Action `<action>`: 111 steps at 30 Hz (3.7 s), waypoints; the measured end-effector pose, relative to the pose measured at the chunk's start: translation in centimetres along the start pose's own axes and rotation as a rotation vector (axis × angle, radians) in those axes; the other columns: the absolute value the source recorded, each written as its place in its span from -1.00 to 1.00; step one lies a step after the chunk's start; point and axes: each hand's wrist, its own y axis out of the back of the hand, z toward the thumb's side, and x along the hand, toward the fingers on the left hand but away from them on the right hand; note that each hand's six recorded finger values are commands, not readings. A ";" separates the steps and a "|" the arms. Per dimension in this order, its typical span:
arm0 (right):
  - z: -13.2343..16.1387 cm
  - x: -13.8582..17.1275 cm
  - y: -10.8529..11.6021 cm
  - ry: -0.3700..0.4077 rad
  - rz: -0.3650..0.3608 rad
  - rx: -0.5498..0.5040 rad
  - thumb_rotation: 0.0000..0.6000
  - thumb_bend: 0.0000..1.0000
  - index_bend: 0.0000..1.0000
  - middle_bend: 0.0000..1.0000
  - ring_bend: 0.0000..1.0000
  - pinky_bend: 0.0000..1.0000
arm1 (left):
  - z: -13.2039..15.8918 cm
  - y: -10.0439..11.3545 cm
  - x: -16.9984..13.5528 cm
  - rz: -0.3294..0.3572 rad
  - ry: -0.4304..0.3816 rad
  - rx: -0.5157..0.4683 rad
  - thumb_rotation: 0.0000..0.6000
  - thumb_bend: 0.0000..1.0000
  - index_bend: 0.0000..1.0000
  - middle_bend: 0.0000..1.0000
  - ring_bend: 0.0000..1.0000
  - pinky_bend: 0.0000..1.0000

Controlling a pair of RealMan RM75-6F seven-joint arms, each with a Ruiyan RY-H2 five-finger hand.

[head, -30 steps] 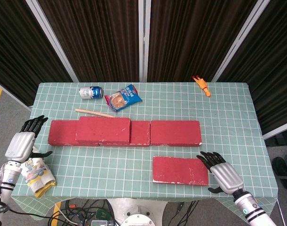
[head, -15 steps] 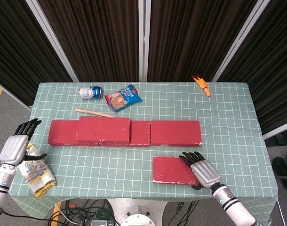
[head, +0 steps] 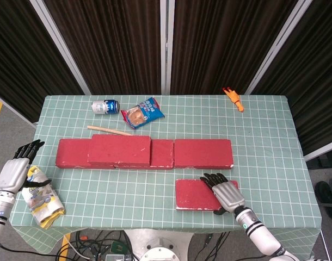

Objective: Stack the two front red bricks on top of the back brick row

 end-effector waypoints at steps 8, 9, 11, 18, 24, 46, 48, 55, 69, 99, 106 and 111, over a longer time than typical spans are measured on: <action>-0.1 -0.4 -0.2 -0.001 -0.016 -0.022 1.00 -1.00 -1.00 -0.63 -1.00 -1.00 | -0.2 0.1 0.0 -0.002 0.006 0.004 1.00 -0.86 -0.92 -1.00 -1.00 -1.00; -0.2 -0.4 -0.2 -0.002 -0.013 -0.023 1.00 -1.00 -1.00 -0.62 -1.00 -1.00 | -0.3 0.1 0.0 -0.004 0.008 0.004 1.00 -0.86 -0.92 -1.00 -1.00 -1.00; -0.2 -0.5 -0.3 -0.004 -0.008 -0.024 1.00 -1.00 -1.00 -0.59 -1.00 -1.00 | -0.3 0.1 0.0 -0.008 0.011 0.006 1.00 -0.86 -0.92 -1.00 -1.00 -1.00; -0.3 -0.3 0.0 -0.005 -0.033 -0.030 1.00 -0.99 -1.00 -0.47 -0.91 -1.00 | -0.5 -0.1 0.0 -0.012 0.018 0.005 1.00 -0.86 -0.91 -1.00 -1.00 -1.00; 0.0 0.2 1.2 0.018 -0.083 -0.035 1.00 -0.92 -1.00 -0.37 -0.79 -0.80 | -0.4 0.0 0.0 -0.011 0.015 -0.003 1.00 -0.86 -0.92 -1.00 -1.00 -1.00; 0.1 -6.9 15.7 0.049 -0.214 0.083 1.00 -0.92 -0.96 -0.32 -0.76 -0.70 | -0.8 0.7 0.0 -0.027 0.014 -0.018 1.00 -0.86 -0.92 -1.00 -1.00 -1.00; -0.2 -8.3 16.4 0.032 -0.205 0.087 1.00 -0.92 -0.96 -0.32 -0.76 -0.70 | -0.9 0.6 0.2 -0.035 0.015 -0.020 1.00 -0.86 -0.92 -1.00 -1.00 -1.00; 0.0 -11.5 15.5 0.016 -0.147 0.072 1.00 -0.92 -0.96 -0.32 -0.76 -0.70 | -1.3 0.4 0.6 -0.052 0.013 -0.028 1.00 -0.86 -0.92 -1.00 -1.00 -1.00; 2.4 -13.2 14.3 0.067 -0.069 0.040 1.00 -0.92 -0.96 -0.32 -0.76 -0.70 | -1.7 0.0 0.5 -0.056 0.000 -0.052 1.00 -0.86 -0.92 -1.00 -1.00 -1.00; 3.9 -14.3 13.5 0.054 -0.042 0.046 1.00 -0.91 -0.96 -0.35 -0.76 -0.70 | -2.0 -0.5 0.8 -0.068 -0.004 -0.087 1.00 -0.86 -0.92 -1.00 -1.00 -1.00; 3.9 -14.6 13.2 0.045 -0.034 0.041 1.00 -0.91 -0.96 -0.35 -0.76 -0.70 | -2.1 -0.6 0.8 -0.072 -0.003 -0.086 1.00 -0.86 -0.91 -1.00 -1.00 -1.00; 4.1 -14.7 13.1 0.046 -0.035 0.040 1.00 -0.91 -0.96 -0.35 -0.76 -0.70 | -2.2 -0.9 0.8 -0.091 0.000 -0.083 1.00 -0.86 -0.92 -1.00 -1.00 -1.00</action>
